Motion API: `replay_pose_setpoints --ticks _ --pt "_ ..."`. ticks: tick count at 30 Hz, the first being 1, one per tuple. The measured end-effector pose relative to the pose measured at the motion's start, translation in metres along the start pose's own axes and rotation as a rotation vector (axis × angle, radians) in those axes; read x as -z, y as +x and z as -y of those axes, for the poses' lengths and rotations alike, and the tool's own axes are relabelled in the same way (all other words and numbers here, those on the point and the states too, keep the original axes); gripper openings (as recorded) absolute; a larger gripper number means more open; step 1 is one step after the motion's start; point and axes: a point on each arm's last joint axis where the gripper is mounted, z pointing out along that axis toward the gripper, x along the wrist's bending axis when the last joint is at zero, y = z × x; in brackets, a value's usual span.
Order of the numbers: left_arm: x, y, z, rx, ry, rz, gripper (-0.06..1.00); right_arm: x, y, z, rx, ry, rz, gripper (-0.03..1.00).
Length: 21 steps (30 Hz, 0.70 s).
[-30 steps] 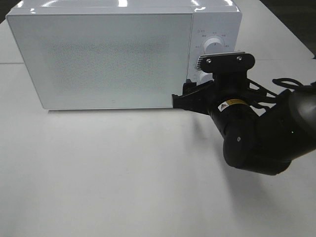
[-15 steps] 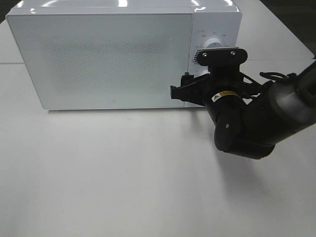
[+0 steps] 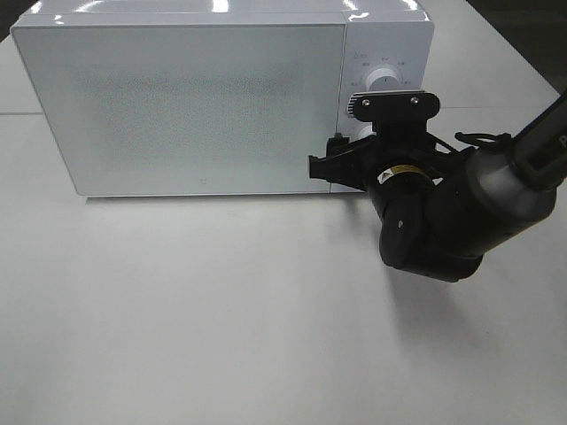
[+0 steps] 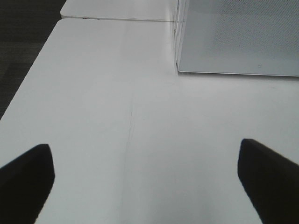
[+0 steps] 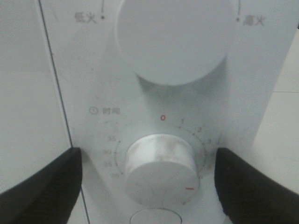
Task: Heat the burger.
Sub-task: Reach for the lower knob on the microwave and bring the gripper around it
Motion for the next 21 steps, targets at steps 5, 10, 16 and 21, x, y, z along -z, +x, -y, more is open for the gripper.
replay_pose_setpoints --ticks 5,10,16,21 --pt "0.0000 0.0000 0.0000 0.000 0.000 0.000 0.99 0.0000 -0.0003 -0.0008 -0.001 -0.008 0.004 0.73" --pt "0.0000 0.0000 0.0000 0.000 0.000 0.000 0.99 0.0000 -0.0012 -0.0019 -0.004 -0.021 0.013 0.51" --pt "0.0000 0.0000 0.0000 0.000 0.000 0.000 0.99 0.0002 -0.0024 -0.0016 -0.010 -0.020 0.025 0.42" --pt "0.0000 0.0000 0.0000 0.000 0.000 0.000 0.99 0.0002 -0.0025 -0.0016 -0.010 -0.019 0.026 0.42"
